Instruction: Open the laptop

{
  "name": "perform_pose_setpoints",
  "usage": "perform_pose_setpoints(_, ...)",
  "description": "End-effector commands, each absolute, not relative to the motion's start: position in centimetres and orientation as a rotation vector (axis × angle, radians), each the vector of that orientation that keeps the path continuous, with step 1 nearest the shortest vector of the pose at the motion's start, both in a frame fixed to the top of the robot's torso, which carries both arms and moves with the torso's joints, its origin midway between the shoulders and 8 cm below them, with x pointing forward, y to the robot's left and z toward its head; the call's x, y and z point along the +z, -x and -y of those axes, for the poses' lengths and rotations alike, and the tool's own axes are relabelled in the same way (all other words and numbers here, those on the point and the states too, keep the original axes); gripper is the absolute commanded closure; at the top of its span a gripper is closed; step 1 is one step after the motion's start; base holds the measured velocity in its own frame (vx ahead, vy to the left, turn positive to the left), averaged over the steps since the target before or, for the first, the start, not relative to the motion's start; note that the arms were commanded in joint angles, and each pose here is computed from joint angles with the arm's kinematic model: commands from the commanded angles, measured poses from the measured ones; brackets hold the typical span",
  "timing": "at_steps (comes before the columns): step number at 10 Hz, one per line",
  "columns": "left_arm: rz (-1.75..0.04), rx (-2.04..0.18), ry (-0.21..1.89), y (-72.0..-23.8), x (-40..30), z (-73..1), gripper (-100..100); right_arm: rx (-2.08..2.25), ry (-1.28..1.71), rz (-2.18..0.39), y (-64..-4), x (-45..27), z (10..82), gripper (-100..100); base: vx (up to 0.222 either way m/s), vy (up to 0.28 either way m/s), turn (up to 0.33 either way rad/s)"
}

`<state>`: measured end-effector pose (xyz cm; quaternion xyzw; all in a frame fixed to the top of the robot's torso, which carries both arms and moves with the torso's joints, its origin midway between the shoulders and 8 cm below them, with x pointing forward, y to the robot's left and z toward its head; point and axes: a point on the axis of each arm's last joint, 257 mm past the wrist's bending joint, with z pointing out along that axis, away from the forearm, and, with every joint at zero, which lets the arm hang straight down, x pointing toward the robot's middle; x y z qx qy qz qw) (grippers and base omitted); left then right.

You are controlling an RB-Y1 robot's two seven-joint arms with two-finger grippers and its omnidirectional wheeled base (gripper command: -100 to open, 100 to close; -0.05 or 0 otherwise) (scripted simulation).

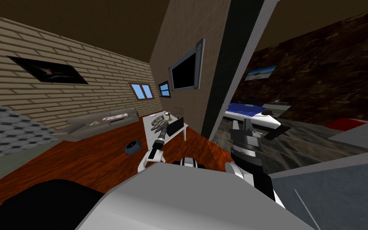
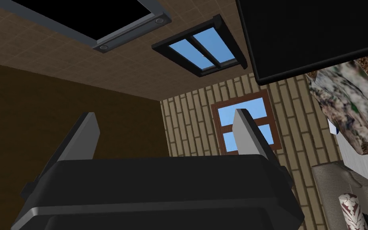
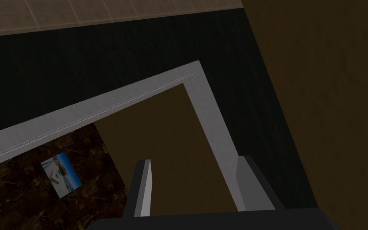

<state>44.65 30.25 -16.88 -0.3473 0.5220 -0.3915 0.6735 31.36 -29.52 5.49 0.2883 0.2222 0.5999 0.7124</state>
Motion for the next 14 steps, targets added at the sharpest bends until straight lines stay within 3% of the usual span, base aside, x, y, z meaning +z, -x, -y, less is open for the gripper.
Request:
perform_pose_setpoints(1,-1.222,-0.784,0.841,-44.8,-19.9,-33.5,-100,1.330,-0.639,-0.493,-31.4,5.5,29.5,0,0.172,-0.142,0.148)
perform_pose_setpoints(7,-1.277,-0.605,1.016,-43.6,-26.4,-39.5,-100,1.330,-0.639,-0.493,-31.4,5.5,29.5,0,0.178,-0.134,0.182)
perform_pose_setpoints(9,-1.278,-0.615,0.994,-44.1,-26.0,-39.3,-100,1.330,-0.639,-0.493,-31.4,5.5,29.5,0,0.041,-0.034,0.015)
perform_pose_setpoints(10,-1.278,-0.615,0.993,-44.1,-26.0,-39.2,100,1.330,-0.639,-0.493,-31.4,5.5,29.5,0,0.007,-0.004,0.001)
perform_pose_setpoints(14,-1.296,-0.584,1.087,-45.2,-26.8,-42.6,100,1.330,-0.639,-0.493,-31.4,5.5,29.5,0,-0.057,0.021,-0.159)
